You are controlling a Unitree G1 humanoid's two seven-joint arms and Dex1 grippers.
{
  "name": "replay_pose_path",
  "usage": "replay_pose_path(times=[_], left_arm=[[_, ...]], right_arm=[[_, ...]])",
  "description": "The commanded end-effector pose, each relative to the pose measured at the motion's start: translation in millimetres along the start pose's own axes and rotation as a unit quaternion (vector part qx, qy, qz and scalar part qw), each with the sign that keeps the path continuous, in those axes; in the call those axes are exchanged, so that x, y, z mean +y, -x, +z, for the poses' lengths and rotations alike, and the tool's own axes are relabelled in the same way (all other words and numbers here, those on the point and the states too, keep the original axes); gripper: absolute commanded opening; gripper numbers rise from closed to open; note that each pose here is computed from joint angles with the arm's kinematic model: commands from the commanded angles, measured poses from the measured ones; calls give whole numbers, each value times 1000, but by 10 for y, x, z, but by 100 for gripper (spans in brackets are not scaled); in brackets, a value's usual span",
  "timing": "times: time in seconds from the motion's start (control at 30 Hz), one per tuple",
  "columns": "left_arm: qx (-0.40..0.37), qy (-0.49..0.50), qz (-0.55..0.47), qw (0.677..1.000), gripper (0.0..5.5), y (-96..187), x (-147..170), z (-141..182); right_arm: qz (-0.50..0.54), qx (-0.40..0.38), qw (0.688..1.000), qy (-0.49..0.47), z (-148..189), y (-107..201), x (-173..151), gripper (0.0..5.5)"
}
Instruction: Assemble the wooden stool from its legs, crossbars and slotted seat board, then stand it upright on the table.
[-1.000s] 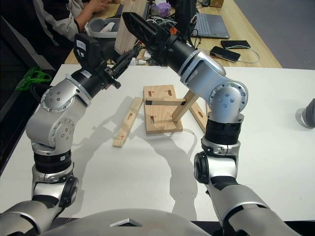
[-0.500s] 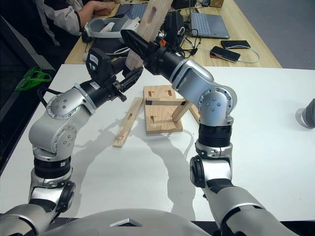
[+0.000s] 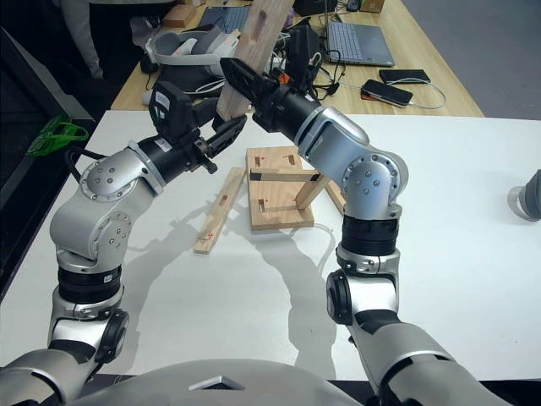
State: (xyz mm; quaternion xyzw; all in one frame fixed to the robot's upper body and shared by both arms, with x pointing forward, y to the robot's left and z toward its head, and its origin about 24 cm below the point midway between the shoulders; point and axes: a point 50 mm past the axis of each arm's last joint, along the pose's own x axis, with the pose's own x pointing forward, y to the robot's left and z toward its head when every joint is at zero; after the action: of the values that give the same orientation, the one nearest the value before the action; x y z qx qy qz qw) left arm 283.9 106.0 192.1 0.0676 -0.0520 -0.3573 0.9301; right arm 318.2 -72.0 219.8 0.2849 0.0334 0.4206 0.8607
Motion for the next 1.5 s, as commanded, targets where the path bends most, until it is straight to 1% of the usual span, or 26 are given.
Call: replay_pose_path(times=[0.03, 0.1, 0.2, 0.3, 0.37, 0.5, 0.6, 0.67, 0.73, 0.8, 0.93, 1.0, 1.2, 1.5], left_arm=[[3, -10, -17, 1000, 269, 20, 15, 12], [19, -2, -37, 999, 289, 47, -21, -32], [80, -4, -71, 994, 332, 145, -74, -172], [118, 28, -109, 987, 339, 277, -91, -210], [134, 55, -124, 982, 339, 396, -8, -176], [110, 106, -114, 982, 339, 563, 315, 76], [49, 141, -101, 984, 339, 594, 547, 381], [4, 164, -117, 980, 339, 557, 609, 580], [-27, 184, -164, 969, 339, 491, 547, 734], [-40, 199, -201, 958, 339, 457, 469, 807], [-65, 240, -257, 934, 339, 447, 362, 899], [-54, 252, -284, 924, 339, 447, 273, 875], [-2, 255, -332, 908, 339, 415, 32, 750], [13, 259, -373, 891, 339, 350, -181, 666]], right_arm=[[24, 4, 1000, 7, 9, -39, 76, 101], [23, 3, 1000, 10, 12, -39, 69, 101], [20, 5, 1000, 13, 22, -34, 43, 101], [14, 2, 1000, 26, 57, 22, 21, 101], [29, 8, 999, 42, 116, 152, 17, 101], [82, 42, 993, 71, 224, 470, 46, 101], [132, 73, 986, 74, 272, 677, 98, 101], [170, 98, 978, 67, 258, 772, 153, 101], [214, 135, 966, 54, 193, 864, 224, 101], [241, 170, 955, 42, 117, 943, 266, 101], [262, 220, 939, 29, 25, 1065, 284, 101], [275, 241, 930, 27, -4, 1089, 299, 101], [291, 301, 907, 41, -30, 1151, 279, 101], [295, 364, 881, 67, -88, 1259, 204, 101]])
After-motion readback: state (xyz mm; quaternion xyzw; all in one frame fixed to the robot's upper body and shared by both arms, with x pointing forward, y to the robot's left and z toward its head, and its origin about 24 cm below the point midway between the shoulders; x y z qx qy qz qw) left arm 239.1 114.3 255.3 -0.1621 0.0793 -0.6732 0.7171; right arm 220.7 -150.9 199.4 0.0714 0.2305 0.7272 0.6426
